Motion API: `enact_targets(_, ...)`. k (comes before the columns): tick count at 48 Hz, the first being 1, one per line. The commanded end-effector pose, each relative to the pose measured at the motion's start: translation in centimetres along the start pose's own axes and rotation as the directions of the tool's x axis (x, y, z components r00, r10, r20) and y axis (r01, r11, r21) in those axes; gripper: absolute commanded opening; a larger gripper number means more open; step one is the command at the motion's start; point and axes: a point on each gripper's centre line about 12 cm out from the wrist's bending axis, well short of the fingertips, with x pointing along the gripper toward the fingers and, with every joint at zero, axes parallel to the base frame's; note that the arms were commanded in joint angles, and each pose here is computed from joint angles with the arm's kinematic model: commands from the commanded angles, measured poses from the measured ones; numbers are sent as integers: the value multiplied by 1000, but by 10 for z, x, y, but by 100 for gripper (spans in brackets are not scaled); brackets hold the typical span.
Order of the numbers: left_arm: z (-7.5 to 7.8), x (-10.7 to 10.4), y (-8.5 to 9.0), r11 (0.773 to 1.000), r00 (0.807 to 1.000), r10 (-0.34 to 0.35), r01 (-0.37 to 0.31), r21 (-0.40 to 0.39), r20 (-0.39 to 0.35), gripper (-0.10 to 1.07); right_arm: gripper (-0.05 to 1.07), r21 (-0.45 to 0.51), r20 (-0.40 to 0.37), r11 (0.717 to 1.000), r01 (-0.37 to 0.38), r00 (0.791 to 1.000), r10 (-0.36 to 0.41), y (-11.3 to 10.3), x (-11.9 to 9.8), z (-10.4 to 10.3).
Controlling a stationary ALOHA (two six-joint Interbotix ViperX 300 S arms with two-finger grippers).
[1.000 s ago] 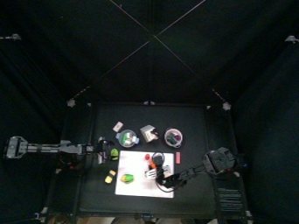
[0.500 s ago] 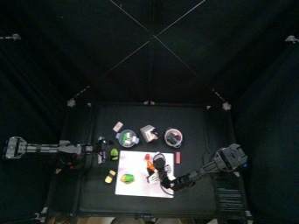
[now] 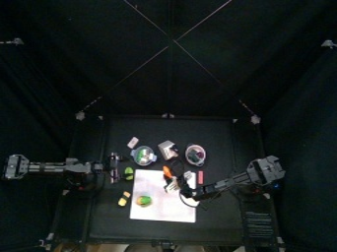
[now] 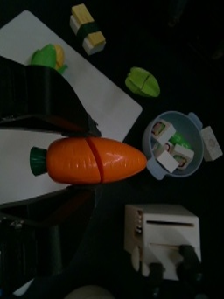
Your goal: Place carrot into pot
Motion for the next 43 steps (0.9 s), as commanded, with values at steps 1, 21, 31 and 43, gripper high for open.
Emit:
enact_targets(1, 10, 1, 3, 1000, 998, 12, -12, 1, 54, 97, 58, 39, 26, 997, -62, 998, 61, 1, 7, 32)
enact_targets(21, 15, -9, 22, 989, 982, 127, -115, -94, 141, 97, 58, 43, 68, 998, -47, 997, 44, -31, 36, 65)
enact_targets(31, 11, -10, 23, 986, 981, 139, -124, -112, 138, 97, 58, 76, 81, 997, -29, 996, 23, -61, 7, 71)
enact_targets(43, 10, -10, 24, 985, 981, 140, -126, -115, 132, 97, 58, 112, 67, 991, 67, 995, -75, -106, -18, 63)
